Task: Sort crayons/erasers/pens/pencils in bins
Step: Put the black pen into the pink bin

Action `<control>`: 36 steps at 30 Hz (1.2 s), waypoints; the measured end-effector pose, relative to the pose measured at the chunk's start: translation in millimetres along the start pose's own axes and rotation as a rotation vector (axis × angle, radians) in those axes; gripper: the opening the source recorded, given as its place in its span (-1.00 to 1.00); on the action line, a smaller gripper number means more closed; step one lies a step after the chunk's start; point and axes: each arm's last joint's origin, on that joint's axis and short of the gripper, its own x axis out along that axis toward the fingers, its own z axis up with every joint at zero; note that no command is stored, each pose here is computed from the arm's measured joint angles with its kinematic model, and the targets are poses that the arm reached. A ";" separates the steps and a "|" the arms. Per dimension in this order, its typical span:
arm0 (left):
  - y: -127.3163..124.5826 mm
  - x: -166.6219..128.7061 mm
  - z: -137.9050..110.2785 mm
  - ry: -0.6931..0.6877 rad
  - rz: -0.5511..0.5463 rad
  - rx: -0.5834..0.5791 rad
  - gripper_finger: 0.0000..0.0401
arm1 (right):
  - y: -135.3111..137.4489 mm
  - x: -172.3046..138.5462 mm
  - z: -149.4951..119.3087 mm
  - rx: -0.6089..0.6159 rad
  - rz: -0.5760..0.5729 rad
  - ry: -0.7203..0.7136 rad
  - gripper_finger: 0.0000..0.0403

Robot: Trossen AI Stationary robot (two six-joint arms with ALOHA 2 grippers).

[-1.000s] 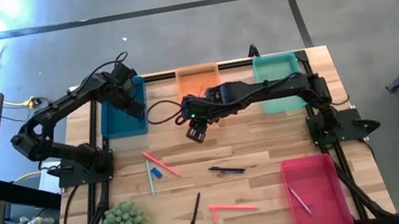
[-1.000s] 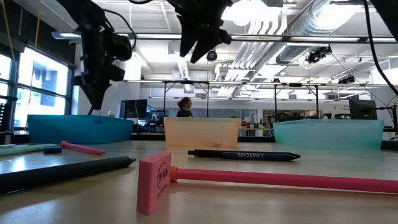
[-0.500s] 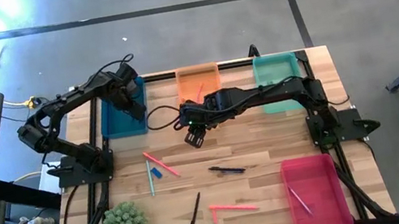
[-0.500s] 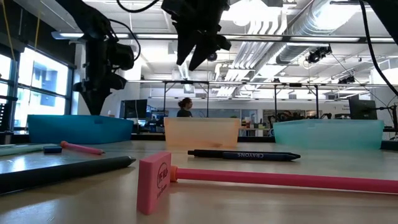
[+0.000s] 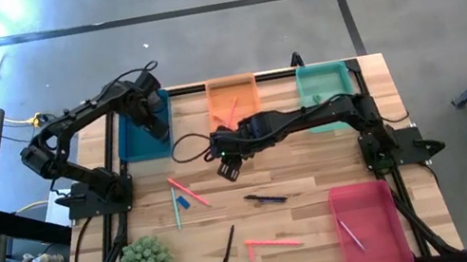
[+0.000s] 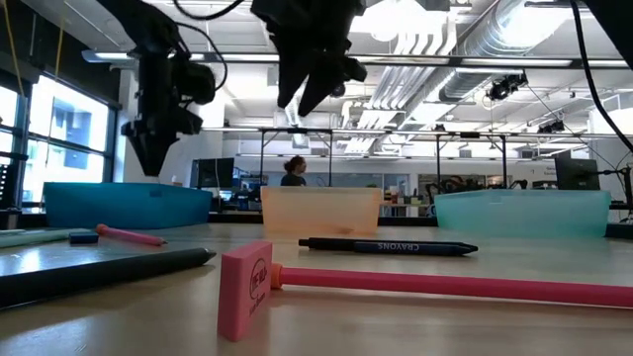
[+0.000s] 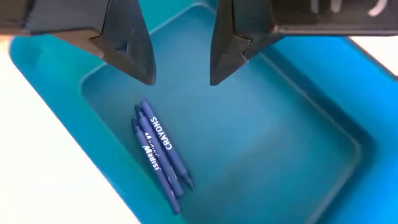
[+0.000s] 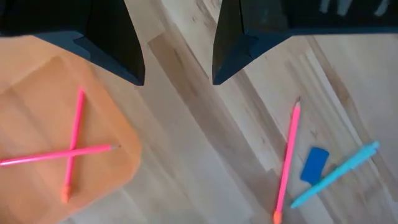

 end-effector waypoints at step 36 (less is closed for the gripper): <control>-51.1 -97.2 -49.1 -0.296 -0.297 0.148 -0.32 | 43.9 53.7 -99.2 -0.269 -0.018 0.482 -0.10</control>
